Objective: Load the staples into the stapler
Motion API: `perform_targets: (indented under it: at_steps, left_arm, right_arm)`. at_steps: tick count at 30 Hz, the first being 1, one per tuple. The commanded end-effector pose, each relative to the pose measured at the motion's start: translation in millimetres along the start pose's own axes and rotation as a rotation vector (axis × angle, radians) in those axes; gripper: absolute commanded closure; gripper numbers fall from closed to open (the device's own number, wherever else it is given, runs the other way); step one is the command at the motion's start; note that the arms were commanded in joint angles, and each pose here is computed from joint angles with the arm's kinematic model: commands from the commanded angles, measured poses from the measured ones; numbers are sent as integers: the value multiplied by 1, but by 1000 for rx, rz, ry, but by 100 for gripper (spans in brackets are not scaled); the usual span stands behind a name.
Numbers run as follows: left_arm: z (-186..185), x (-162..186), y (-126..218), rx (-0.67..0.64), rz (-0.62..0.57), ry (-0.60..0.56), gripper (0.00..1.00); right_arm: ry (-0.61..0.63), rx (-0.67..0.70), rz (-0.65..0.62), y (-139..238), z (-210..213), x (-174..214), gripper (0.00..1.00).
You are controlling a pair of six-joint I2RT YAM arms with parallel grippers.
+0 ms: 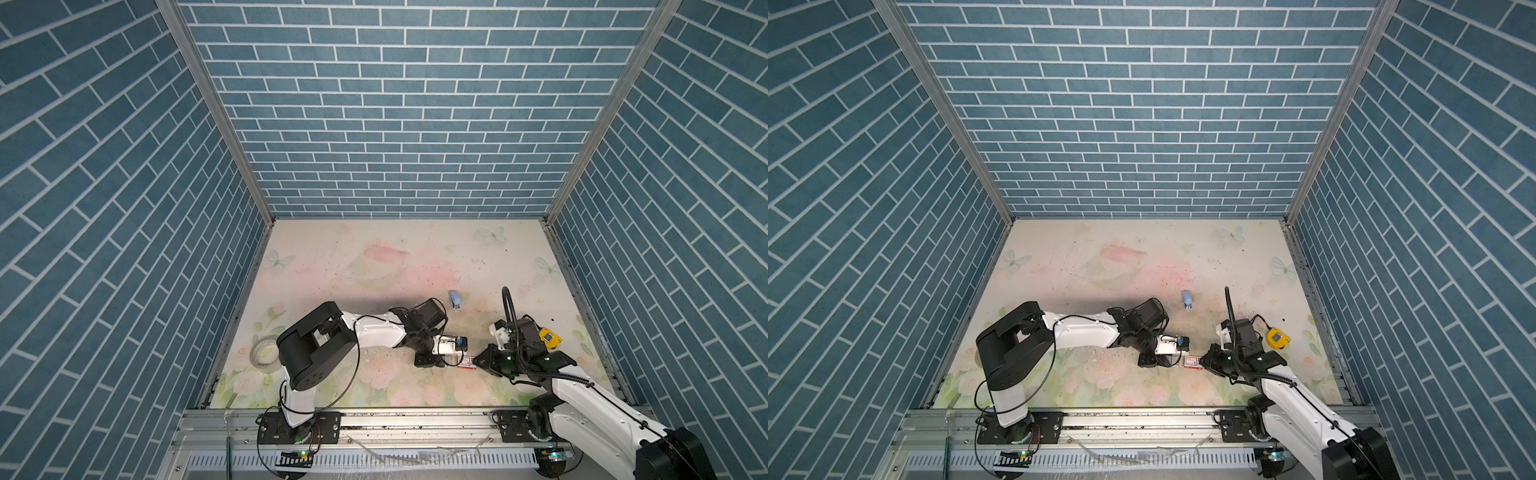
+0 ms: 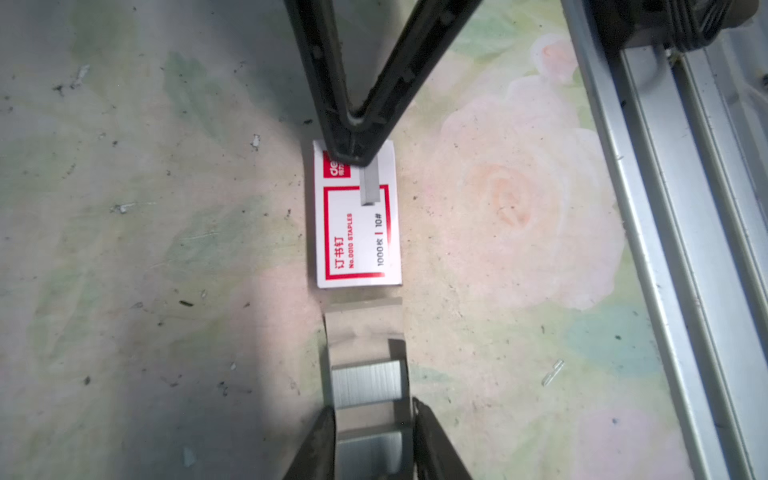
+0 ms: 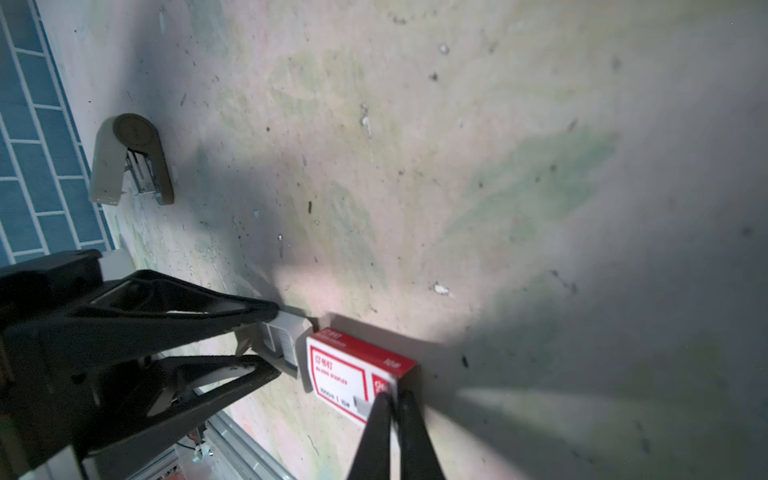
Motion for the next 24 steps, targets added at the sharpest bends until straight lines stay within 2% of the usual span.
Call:
perform_targets:
  at_steps: [1, 3, 7, 15, 24]
  left_arm:
    - [-15, 22, -6, 59, 129, 45, 64]
    - [-14, 23, -5, 56, 132, 46, 64]
    - [-14, 21, -4, 50, 129, 44, 59]
    - [-11, 17, -1, 30, 113, 38, 42]
    - [-7, -1, 16, 10, 68, 47, 32]
  right_arm:
    - [24, 39, -36, 6, 3, -5, 86]
    - [18, 56, -58, 8, 1, -5, 86]
    - [26, 53, -92, 13, 2, -5, 78]
    - [67, -6, -171, 28, 16, -9, 55]
    - [107, 3, -298, 42, 26, -21, 44]
Point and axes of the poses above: each gripper's point midway between its finger pads, its own y axis back along the fingers, its own z axis along the line the jaws close on, x = y × z, the point moved 9 cm from there along y, back along the fingers, and after that the axes turned 7 degrees about -y, right-handed, at the moved point
